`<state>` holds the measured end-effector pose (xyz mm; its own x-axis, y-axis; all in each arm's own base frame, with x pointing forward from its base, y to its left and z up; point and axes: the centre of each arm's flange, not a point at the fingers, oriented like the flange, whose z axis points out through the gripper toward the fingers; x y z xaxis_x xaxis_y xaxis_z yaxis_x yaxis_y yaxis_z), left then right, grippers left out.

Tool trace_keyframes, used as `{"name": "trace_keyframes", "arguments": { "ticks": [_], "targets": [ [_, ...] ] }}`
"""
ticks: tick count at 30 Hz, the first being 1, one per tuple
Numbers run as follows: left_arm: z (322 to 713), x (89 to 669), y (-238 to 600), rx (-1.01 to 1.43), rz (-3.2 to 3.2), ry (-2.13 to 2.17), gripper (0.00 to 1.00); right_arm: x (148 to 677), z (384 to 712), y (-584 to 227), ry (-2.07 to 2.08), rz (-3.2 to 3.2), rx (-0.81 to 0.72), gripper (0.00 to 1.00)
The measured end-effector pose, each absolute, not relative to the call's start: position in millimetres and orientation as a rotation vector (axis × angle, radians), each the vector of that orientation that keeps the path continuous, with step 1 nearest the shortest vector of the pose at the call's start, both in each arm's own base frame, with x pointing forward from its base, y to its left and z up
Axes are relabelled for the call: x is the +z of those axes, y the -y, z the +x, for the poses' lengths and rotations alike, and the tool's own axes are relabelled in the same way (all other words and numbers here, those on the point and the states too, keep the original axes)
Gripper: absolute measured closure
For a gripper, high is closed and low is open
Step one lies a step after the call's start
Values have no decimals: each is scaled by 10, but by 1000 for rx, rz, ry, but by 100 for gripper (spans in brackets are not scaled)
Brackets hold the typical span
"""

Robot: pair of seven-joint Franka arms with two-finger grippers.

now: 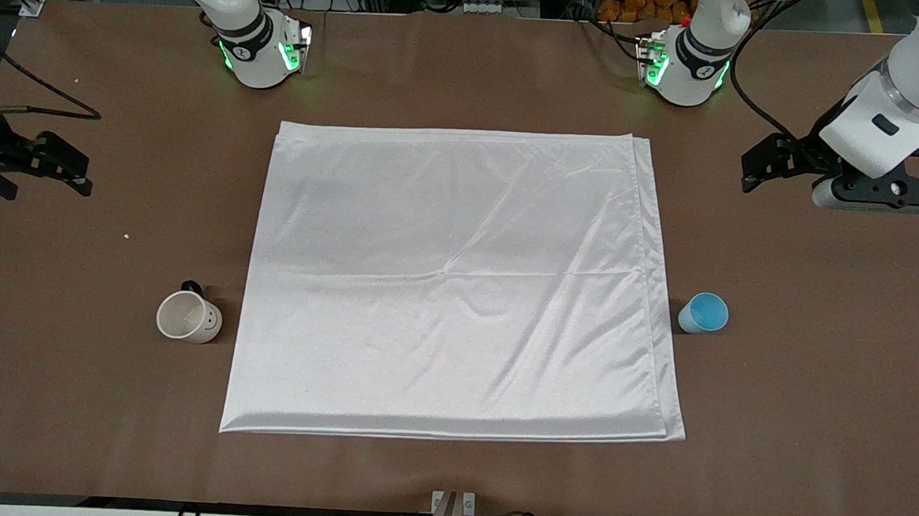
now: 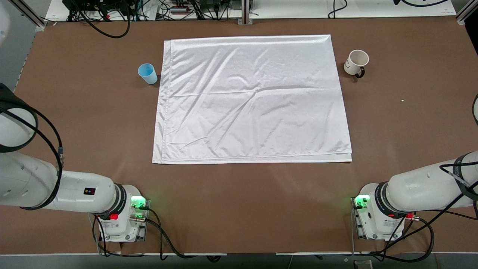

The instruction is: Place blue cup into white mug on cloth

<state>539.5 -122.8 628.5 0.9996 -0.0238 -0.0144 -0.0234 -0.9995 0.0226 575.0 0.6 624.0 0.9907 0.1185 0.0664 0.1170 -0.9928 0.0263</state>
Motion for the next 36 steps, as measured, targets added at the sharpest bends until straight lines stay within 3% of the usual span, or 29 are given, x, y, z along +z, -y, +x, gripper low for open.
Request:
{"name": "trace_keyframes", "arguments": {
  "ticks": [14,36],
  "targets": [
    [5403,6272,1226,-27,3119,36,0,6515,5641,-61,-201,3106,202,0],
    [5517,5936,1170,-106,3165,29,0,6481,5629,-49,-197,3108,182,0]
  ]
}}
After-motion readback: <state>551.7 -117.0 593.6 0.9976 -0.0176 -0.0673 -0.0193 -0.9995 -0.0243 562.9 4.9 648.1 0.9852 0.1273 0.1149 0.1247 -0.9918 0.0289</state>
